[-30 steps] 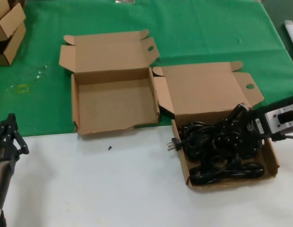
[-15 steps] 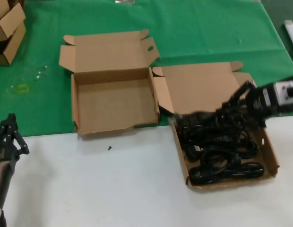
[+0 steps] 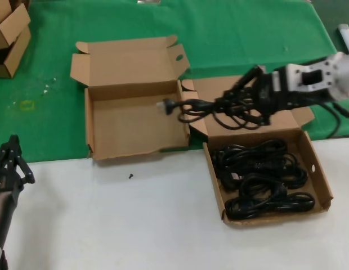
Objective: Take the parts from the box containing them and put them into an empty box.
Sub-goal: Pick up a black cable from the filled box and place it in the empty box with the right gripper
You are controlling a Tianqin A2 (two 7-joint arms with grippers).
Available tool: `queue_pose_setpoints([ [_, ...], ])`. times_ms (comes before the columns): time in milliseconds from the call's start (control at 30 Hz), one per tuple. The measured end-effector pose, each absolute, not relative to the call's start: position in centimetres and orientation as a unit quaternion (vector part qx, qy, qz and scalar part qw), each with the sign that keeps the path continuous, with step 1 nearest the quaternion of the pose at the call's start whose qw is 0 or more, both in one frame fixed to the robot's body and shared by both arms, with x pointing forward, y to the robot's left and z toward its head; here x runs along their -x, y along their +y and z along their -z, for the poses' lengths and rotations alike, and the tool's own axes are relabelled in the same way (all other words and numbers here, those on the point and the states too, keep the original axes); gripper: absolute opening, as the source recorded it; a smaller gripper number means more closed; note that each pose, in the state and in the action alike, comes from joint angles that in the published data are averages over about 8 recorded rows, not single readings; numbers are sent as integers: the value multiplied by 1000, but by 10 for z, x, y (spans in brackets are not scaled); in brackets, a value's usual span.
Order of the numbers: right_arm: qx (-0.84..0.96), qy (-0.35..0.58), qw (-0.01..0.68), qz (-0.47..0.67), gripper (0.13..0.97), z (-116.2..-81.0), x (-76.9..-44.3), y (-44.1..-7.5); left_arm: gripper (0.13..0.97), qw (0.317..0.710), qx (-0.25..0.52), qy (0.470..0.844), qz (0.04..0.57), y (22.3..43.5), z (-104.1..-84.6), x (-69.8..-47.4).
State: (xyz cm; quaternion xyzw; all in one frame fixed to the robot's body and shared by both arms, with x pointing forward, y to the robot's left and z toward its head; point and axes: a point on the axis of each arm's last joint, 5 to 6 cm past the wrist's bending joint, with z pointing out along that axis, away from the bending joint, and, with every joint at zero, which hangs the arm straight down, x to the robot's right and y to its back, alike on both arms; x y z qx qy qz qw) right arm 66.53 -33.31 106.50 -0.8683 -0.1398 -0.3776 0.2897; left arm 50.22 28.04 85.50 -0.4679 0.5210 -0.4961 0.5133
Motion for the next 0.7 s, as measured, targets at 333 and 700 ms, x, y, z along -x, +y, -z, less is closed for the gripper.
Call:
queue_pose_setpoints([
  [333,843,-167,307,409,214,-1049,-701,-271,142,513,468,521,496,280,-855,-502],
  [700,823,-184,309,439,214,-1019,-734,-216,142,513,468,521,496,280,-855,-502],
])
